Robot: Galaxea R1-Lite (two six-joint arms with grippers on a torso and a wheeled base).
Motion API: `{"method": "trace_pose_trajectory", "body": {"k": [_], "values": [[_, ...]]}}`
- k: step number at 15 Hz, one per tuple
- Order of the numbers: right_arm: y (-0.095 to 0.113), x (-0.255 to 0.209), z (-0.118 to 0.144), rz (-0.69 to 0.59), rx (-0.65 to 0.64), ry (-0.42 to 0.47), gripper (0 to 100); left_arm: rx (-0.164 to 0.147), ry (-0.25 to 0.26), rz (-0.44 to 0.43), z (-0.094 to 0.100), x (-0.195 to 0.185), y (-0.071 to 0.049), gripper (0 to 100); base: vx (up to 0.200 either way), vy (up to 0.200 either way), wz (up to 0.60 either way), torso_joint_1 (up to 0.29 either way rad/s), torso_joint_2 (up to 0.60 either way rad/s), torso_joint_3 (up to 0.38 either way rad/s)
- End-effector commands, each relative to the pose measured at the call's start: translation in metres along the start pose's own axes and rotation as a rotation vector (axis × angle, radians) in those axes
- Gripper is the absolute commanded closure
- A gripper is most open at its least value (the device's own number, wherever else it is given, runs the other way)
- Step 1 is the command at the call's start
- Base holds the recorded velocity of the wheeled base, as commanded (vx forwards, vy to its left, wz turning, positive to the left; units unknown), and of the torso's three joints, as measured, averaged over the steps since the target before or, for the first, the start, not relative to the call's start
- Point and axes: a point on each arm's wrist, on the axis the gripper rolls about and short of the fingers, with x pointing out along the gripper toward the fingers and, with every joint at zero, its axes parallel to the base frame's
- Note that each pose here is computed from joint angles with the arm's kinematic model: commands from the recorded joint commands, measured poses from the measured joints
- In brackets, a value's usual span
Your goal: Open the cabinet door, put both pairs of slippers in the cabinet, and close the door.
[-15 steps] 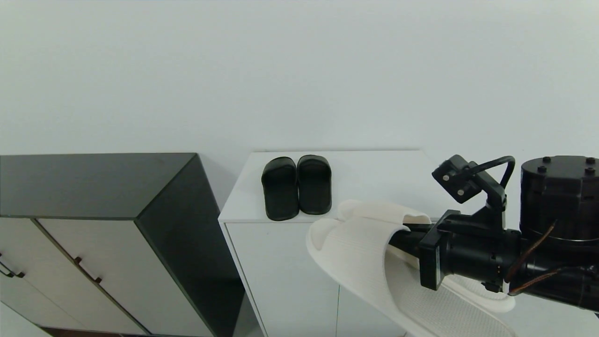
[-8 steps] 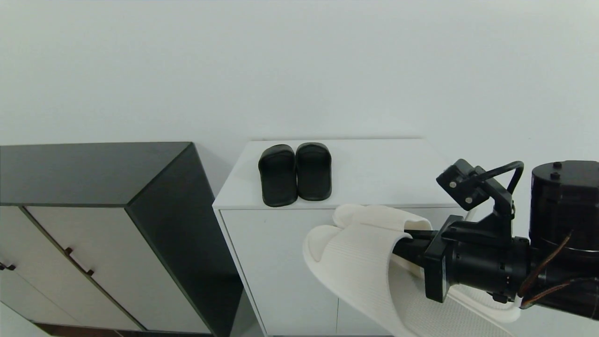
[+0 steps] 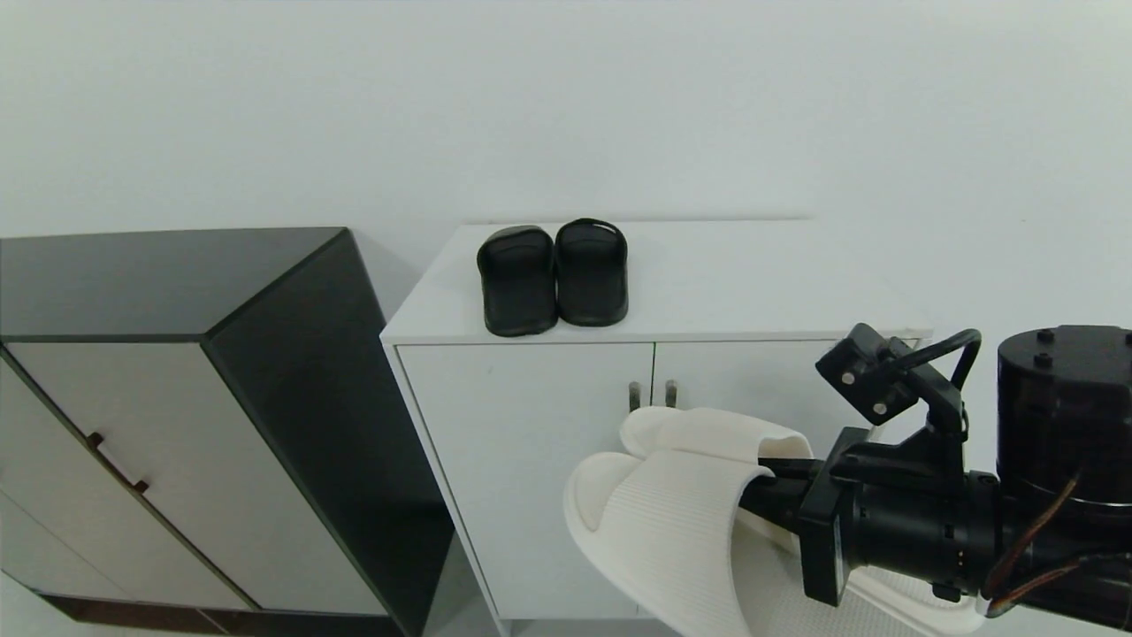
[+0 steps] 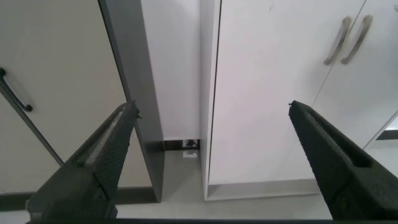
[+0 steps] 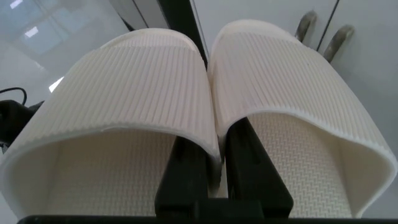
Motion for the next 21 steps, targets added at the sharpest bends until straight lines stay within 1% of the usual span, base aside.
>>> {"method": "trace_pose_trajectory", "body": {"k": [1, 9, 11, 12, 13, 14, 15, 16, 17, 18, 19, 20, 21], "values": [[0.0, 0.001, -0.002, 0.004, 0.001, 0.008, 100, 0.0, 0.001, 0.0, 0.0, 0.0, 0.0, 0, 0.0, 0.0, 0.0, -0.207, 0.52, 0.32], [-0.001, 0.005, -0.009, 0.005, 0.0, 0.025, 100, 0.003, 0.001, 0.005, 0.0, 0.0, 0.0, 0, 0.0, 0.0, 0.0, -0.18, 0.5, 0.316], [-0.001, 0.003, -0.008, 0.0, 0.0, 0.01, 100, 0.02, -0.009, -0.001, 0.001, 0.0, 0.0, 0, 0.0, 0.0, 0.0, -0.139, 0.47, 0.327], [-0.002, 0.002, -0.007, -0.007, 0.001, -0.003, 100, 0.016, -0.111, -0.051, 0.028, -0.006, -0.001, 0, 0.0, 0.0, 0.0, -0.134, 0.45, 0.33], [-0.002, 0.002, -0.007, -0.007, 0.001, -0.005, 100, -0.012, -0.15, -0.084, 0.053, -0.01, -0.002, 0, 0.0, 0.0, 0.0, -0.119, 0.47, 0.339], [-0.004, 0.002, -0.007, -0.013, 0.003, -0.004, 100, -0.059, -0.134, -0.106, 0.097, -0.01, -0.002, 0, 0.0, 0.0, 0.0, -0.11, 0.46, 0.334], [-0.004, 0.002, -0.007, -0.013, 0.003, -0.004, 100, -0.062, -0.101, -0.117, 0.105, -0.004, -0.002, 0, 0.0, 0.0, 0.0, -0.105, 0.45, 0.344], [-0.005, 0.002, -0.009, -0.014, 0.005, 0.004, 100, -0.067, -0.018, -0.192, 0.119, 0.02, -0.003, 0, 0.0, 0.0, 0.0, -0.09, 0.44, 0.344], [-0.005, 0.002, -0.011, -0.013, 0.006, 0.013, 100, -0.069, 0.013, -0.257, 0.129, 0.041, -0.005, 0, 0.0, 0.0, 0.0, -0.085, 0.44, 0.364], [-0.005, 0.002, -0.012, -0.014, 0.006, 0.017, 100, -0.071, 0.024, -0.307, 0.138, 0.06, -0.007, 0, 0.0, 0.0, 0.0, -0.046, 0.45, 0.378], [-0.005, 0.003, -0.014, -0.014, 0.005, 0.022, 100, -0.069, 0.025, -0.329, 0.141, 0.069, -0.007, 0, 0.0, 0.0, 0.0, -0.036, 0.44, 0.388], [-0.005, 0.003, -0.016, -0.014, 0.006, 0.031, 100, -0.043, 0.047, -0.375, 0.148, 0.094, -0.009, 0, 0.0, 0.0, 0.0, -0.046, 0.45, 0.403], [-0.006, 0.003, -0.017, -0.016, 0.005, 0.034, 100, -0.03, 0.066, -0.424, 0.153, 0.105, -0.013, 0, 0.0, 0.0, 0.0, -0.022, 0.41, 0.393]]}}
